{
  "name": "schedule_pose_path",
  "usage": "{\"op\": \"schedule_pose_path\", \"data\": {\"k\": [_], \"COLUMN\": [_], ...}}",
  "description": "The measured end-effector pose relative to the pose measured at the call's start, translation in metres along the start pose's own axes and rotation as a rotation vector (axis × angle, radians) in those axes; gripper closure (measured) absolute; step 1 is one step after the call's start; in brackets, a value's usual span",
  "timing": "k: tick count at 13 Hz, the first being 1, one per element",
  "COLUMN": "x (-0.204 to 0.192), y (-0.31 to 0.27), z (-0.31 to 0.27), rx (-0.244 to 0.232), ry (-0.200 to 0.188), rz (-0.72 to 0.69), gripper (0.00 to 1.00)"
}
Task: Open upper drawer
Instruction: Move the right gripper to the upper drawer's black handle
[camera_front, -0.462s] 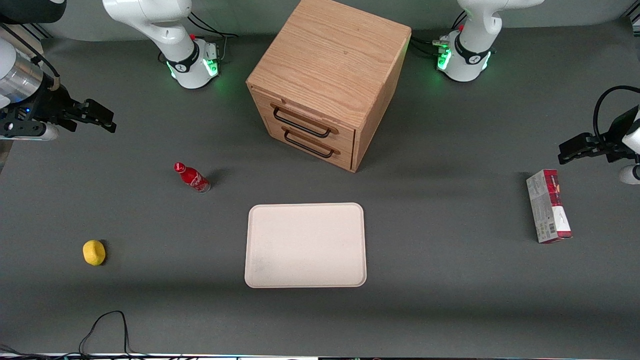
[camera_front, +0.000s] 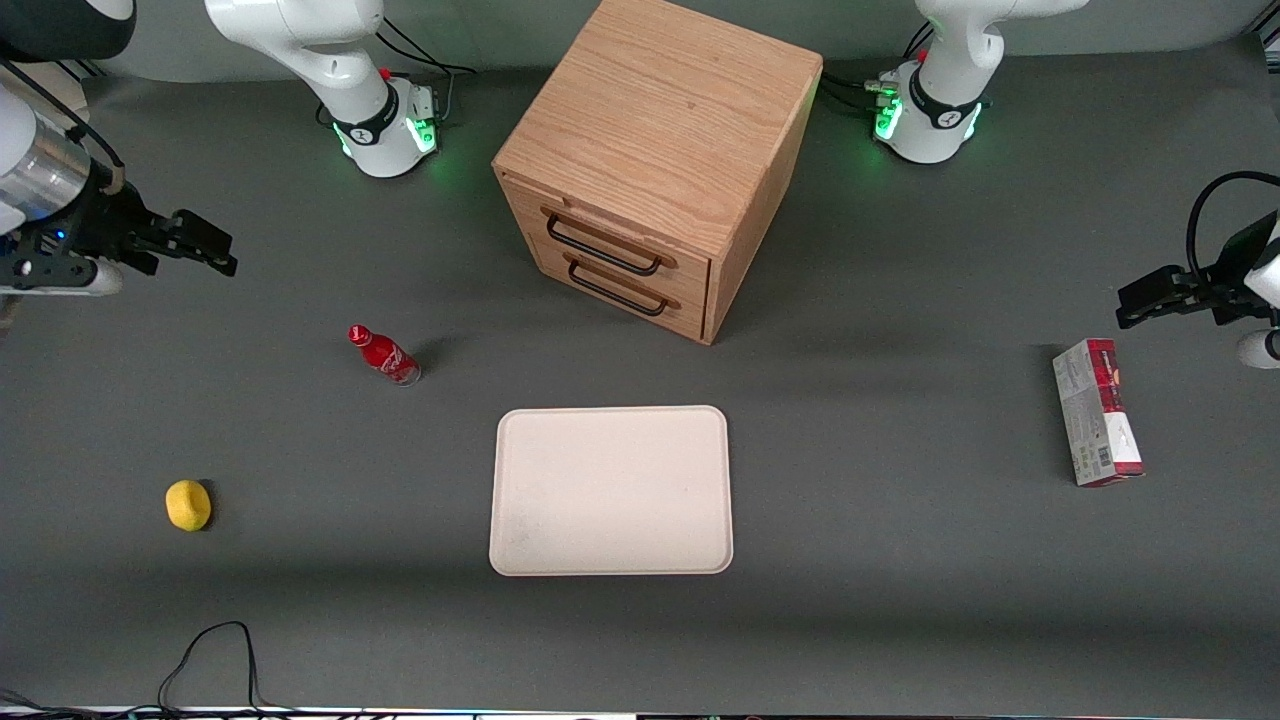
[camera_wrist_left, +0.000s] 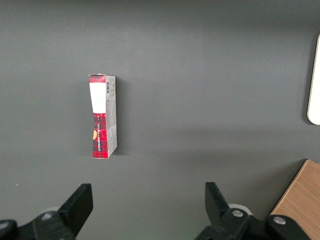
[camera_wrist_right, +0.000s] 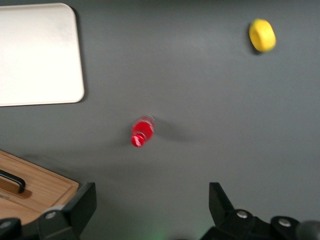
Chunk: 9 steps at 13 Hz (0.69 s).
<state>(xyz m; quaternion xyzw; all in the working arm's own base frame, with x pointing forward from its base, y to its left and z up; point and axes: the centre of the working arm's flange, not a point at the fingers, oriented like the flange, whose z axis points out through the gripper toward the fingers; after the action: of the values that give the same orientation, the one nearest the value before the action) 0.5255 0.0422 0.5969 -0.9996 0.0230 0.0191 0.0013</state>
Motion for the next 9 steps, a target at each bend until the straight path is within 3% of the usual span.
{"op": "schedule_pose_path", "data": {"k": [2, 5, 7, 9], "x": [0.024, 0.035, 0.030, 0.018], "y": [-0.045, -0.127, -0.170, -0.220], "z": [0.003, 0.022, 0.032, 0.040], "rx": [0.009, 0.027, 0.041, 0.067], "ry": [0.004, -0.026, -0.044, -0.061], "rz": [0.013, 0.005, -0.080, -0.286], "gripper": [0.00, 0.00, 0.00, 0.00]}}
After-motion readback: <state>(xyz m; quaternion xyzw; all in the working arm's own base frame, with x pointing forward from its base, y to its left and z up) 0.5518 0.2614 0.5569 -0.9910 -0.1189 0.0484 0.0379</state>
